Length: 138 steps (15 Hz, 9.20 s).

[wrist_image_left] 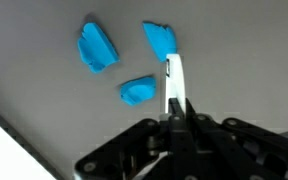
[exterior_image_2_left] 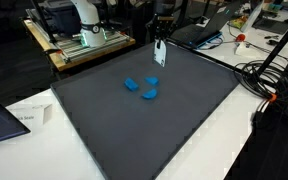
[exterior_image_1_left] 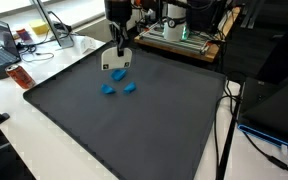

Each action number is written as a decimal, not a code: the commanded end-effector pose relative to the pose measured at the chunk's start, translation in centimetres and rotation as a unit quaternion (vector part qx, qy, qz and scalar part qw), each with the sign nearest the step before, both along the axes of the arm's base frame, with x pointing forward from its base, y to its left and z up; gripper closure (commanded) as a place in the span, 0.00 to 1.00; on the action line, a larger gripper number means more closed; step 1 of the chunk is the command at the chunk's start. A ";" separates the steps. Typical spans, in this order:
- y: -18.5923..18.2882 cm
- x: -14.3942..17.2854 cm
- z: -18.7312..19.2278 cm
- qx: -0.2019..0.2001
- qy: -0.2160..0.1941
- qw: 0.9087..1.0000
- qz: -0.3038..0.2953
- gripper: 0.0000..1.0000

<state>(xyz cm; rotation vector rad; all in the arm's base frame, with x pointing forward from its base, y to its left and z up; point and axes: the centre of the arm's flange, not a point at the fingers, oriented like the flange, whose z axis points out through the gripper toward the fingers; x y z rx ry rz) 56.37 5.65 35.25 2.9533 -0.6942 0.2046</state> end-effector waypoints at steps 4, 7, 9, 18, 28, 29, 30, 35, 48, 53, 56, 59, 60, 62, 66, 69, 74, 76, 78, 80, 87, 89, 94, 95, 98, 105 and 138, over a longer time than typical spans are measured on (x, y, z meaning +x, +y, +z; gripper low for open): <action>0.5 1.2 -0.6 0.026 0.052 0.998 0.039 0.99; 0.7 1.3 -1.9 0.033 0.066 0.996 0.046 0.99; 0.8 1.3 -3.1 0.037 0.076 0.995 0.050 0.99; 0.7 0.9 -8.1 0.036 0.105 0.992 0.051 0.99; 0.7 1.8 -12.0 0.041 0.129 0.989 0.065 0.99; 0.6 2.0 -12.2 0.042 0.130 0.988 0.066 0.99; 0.5 2.1 -12.6 0.042 0.132 0.988 0.066 0.99; 0.2 2.7 -13.8 0.048 0.142 0.986 0.071 0.99; -1.1 1.5 -16.3 0.061 0.177 0.979 0.077 0.99; -1.1 -0.1 -16.8 0.057 0.192 0.975 0.096 0.99; -1.7 -0.7 -16.5 0.046 0.195 0.974 0.101 0.99; -2.3 -1.1 -16.1 0.043 0.203 0.972 0.107 0.99; -2.4 -1.1 -16.1 0.041 0.207 0.971 0.112 0.99; -2.5 -1.3 -16.0 0.033 0.214 0.970 0.112 0.99; -2.9 -1.9 -15.4 0.022 0.228 0.967 0.112 0.99; -3.5 -2.9 -14.9 0.005 0.244 0.963 0.111 0.99; -3.8 -4.0 -13.4 0.007 0.231 0.963 0.140 0.99; -3.8 -4.4 -12.2 0.019 0.220 0.962 0.158 0.99; -4.0 -4.7 -10.6 0.027 0.195 0.965 0.173 0.99; -4.4 -4.6 -8.5 0.034 0.166 0.971 0.167 0.99; -3.9 -2.5 -2.9 -0.007 0.183 0.976 0.119 0.99; -2.7 -1.7 -1.7 -0.032 0.202 0.974 0.100 0.99; 1.3 0.8 0.8 -0.101 0.221 0.968 0.053 0.99; 2.1 1.4 0.8 -0.117 0.222 0.967 0.036 0.99; 3.9 3.1 0.2 -0.153 0.215 0.965 -0.013 0.99; 6.6 6.7 -4.8 -0.224 0.249 0.937 -0.104 0.99; 8.8 9.6 -12.4 -0.282 0.232 0.917 -0.162 0.99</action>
